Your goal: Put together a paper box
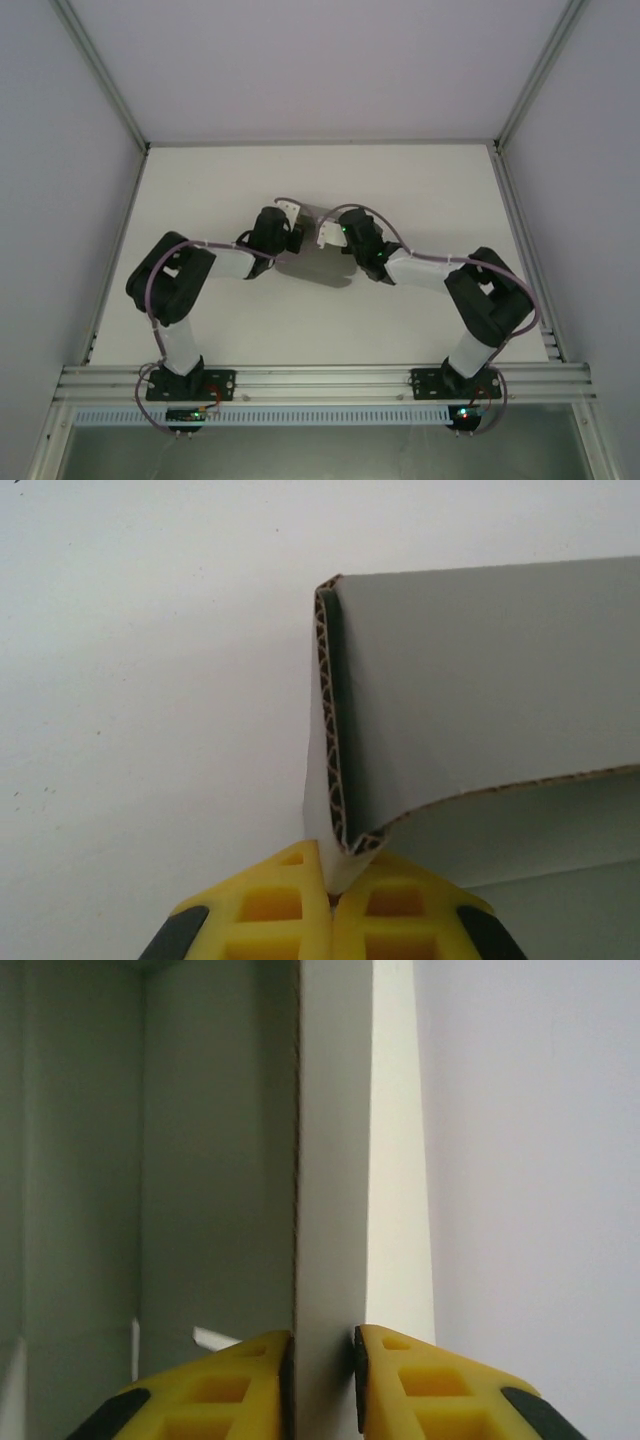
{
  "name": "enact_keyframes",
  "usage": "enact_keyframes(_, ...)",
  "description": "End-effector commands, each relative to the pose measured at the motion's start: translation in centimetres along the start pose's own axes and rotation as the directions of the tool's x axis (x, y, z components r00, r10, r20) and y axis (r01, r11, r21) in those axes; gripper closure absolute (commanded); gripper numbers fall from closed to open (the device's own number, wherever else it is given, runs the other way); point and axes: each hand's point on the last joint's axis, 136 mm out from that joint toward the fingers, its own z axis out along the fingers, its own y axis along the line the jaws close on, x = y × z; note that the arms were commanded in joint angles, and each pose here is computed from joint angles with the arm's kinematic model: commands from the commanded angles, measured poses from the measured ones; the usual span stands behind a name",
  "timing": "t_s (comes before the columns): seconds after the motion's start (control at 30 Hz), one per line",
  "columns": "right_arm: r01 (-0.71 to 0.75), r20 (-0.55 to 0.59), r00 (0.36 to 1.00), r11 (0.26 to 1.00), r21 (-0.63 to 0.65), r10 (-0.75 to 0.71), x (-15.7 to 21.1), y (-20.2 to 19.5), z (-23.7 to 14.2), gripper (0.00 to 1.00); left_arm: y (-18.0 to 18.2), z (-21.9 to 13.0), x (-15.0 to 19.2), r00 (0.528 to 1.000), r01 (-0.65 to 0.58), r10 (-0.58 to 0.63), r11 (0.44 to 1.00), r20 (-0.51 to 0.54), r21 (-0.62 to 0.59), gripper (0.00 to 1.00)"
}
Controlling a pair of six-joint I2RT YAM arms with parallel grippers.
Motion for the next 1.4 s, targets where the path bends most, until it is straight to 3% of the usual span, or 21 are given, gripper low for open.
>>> enact_keyframes(0.0, -0.009, -0.060, 0.998, 0.999, -0.049, 0.006, 2.1, 0.1, -0.2, 0.77, 0.5, -1.4, 0.6, 0.997, -0.073, 0.073, 0.997, -0.027, -0.012, 1.00)
enact_keyframes(0.07, -0.004, -0.079, 0.997, 0.999, -0.050, 0.000, 2.7, -0.2, -0.1, 0.89, 0.6, -1.9, 0.9, 0.997, -0.076, 0.076, 0.997, -0.030, -0.014, 1.00)
enact_keyframes(0.17, -0.001, -0.076, 0.997, 0.998, -0.065, -0.004, 2.7, 0.1, -0.1, 1.00, 0.3, -2.0, 1.1, 0.998, -0.053, 0.053, 0.999, -0.035, 0.003, 1.00)
enact_keyframes(0.23, 0.012, -0.067, 0.998, 0.997, -0.078, -0.017, 2.4, 0.5, 0.0, 1.00, 0.1, -1.8, 1.0, 0.999, -0.023, 0.023, 1.000, -0.033, 0.010, 0.99)
enact_keyframes(0.27, 0.020, -0.064, 0.998, 0.996, -0.086, -0.025, 2.2, 0.9, 0.0, 1.00, 0.3, -1.6, 0.8, 1.000, -0.010, 0.010, 1.000, -0.029, 0.001, 0.89)
enact_keyframes(0.37, 0.040, -0.049, 0.998, 0.994, -0.105, -0.045, 1.4, 1.7, 0.1, 1.00, 1.0, -0.9, 0.3, 1.000, 0.013, -0.014, 0.999, -0.021, -0.046, 0.76)
enact_keyframes(0.47, 0.051, -0.042, 0.998, 0.991, -0.120, -0.057, 1.2, 2.1, 0.0, 1.00, 1.8, -0.4, -0.6, 1.000, 0.026, -0.027, 0.995, -0.015, -0.097, 0.73)
enact_keyframes(0.67, 0.059, -0.013, 0.998, 0.988, -0.142, -0.062, 0.6, 2.5, -0.4, 1.00, 1.1, 0.7, -1.6, 1.000, 0.019, -0.018, 0.998, 0.006, -0.062, 0.71)
enact_keyframes(0.77, 0.066, -0.010, 0.998, 0.986, -0.156, -0.068, 0.4, 2.8, -0.4, 1.00, 0.6, 1.3, -2.1, 1.000, 0.011, -0.010, 0.999, 0.017, -0.037, 0.74)
enact_keyframes(0.87, 0.071, -0.013, 0.997, 0.983, -0.167, -0.074, 0.4, 2.9, -0.4, 1.00, 0.9, 1.6, -2.2, 1.000, 0.001, -0.001, 0.998, 0.003, -0.061, 0.98)
enact_keyframes(0.93, 0.067, -0.017, 0.997, 0.985, -0.159, -0.070, 0.4, 2.7, -0.4, 1.00, 1.9, 1.7, -1.9, 1.000, 0.017, -0.018, 0.993, -0.004, -0.118, 1.00)
enact_keyframes(1.03, 0.045, -0.043, 0.998, 0.991, -0.129, -0.051, 0.6, 2.1, -0.5, 1.00, 4.9, 1.2, -1.0, 0.995, 0.103, -0.101, 0.952, 0.021, -0.289, 1.00)
enact_keyframes(1.2, -0.017, -0.076, 0.997, 0.989, -0.145, 0.006, 0.6, 3.4, -0.9, 1.00, 9.6, -0.9, 1.4, 0.964, 0.266, -0.229, 0.780, 0.138, -0.566, 1.00)
enact_keyframes(1.3, -0.027, -0.082, 0.997, 0.989, -0.147, 0.015, 0.8, 4.5, -0.8, 1.00, 10.7, -1.8, 2.4, 0.963, 0.268, -0.219, 0.710, 0.158, -0.651, 1.00)
enact_keyframes(1.37, -0.036, -0.095, 0.995, 0.989, -0.142, 0.022, 0.9, 4.7, -0.7, 1.00, 10.9, -2.0, 2.7, 0.962, 0.273, -0.219, 0.697, 0.166, -0.663, 1.00)
